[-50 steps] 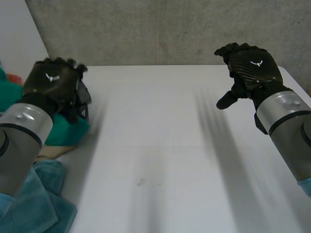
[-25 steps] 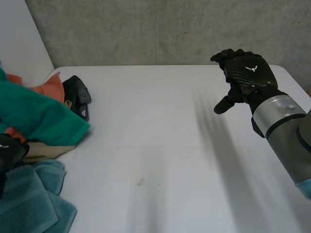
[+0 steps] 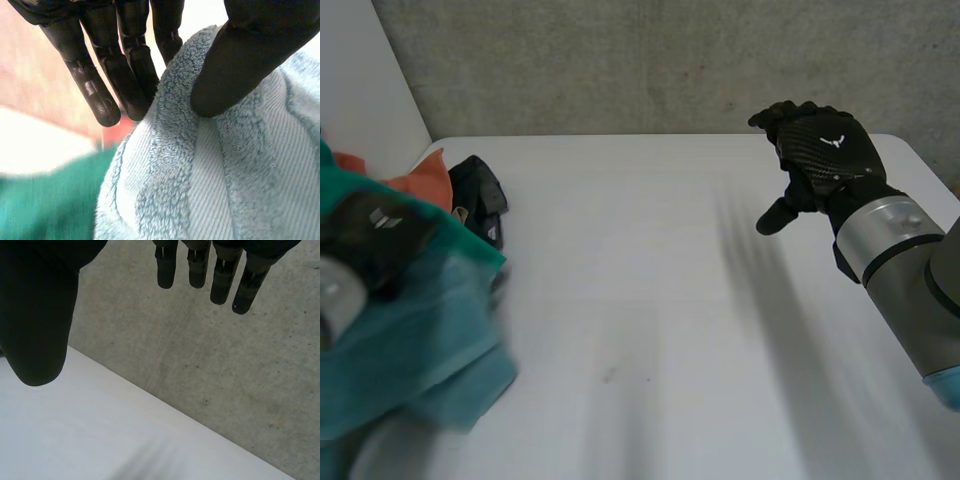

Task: Fold the laundry.

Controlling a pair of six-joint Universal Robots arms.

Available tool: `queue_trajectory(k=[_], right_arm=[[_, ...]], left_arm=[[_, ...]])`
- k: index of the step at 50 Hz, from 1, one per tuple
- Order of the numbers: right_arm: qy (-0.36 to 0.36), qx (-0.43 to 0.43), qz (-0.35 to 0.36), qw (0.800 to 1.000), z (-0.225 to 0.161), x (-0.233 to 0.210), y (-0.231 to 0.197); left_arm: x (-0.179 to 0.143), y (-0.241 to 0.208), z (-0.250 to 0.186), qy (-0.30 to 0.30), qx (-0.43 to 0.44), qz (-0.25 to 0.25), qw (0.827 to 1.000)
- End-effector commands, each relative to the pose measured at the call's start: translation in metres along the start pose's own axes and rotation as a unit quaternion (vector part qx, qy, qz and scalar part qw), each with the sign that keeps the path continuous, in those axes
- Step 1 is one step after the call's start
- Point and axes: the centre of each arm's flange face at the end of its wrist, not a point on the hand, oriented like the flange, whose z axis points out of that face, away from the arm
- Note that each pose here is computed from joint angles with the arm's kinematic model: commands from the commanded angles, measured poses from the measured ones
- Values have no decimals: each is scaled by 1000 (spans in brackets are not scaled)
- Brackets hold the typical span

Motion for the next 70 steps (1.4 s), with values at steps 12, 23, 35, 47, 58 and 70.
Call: queue_trajectory(k=[12,23,35,47,58,70], right_arm=[[108,23,-3,994,15,58,-15],[81,0,-25,996,16,58,-24],[-54,-169,-167,970,12,41,12],[-136,-197,-230,943,-8,29,63],[-106,-180,-223,952,-6,40,83],[-78,-192,-194,959,-4,54,85]], left_arm=[[159,-131,5,94,316,-98,939],[171,-112,18,59,296,-92,949],[126,-89,-8,81,210,-191,955],[172,-58,5,173,86,-231,954],[217,-37,30,195,59,-162,966],[231,-40,61,180,66,-155,969]])
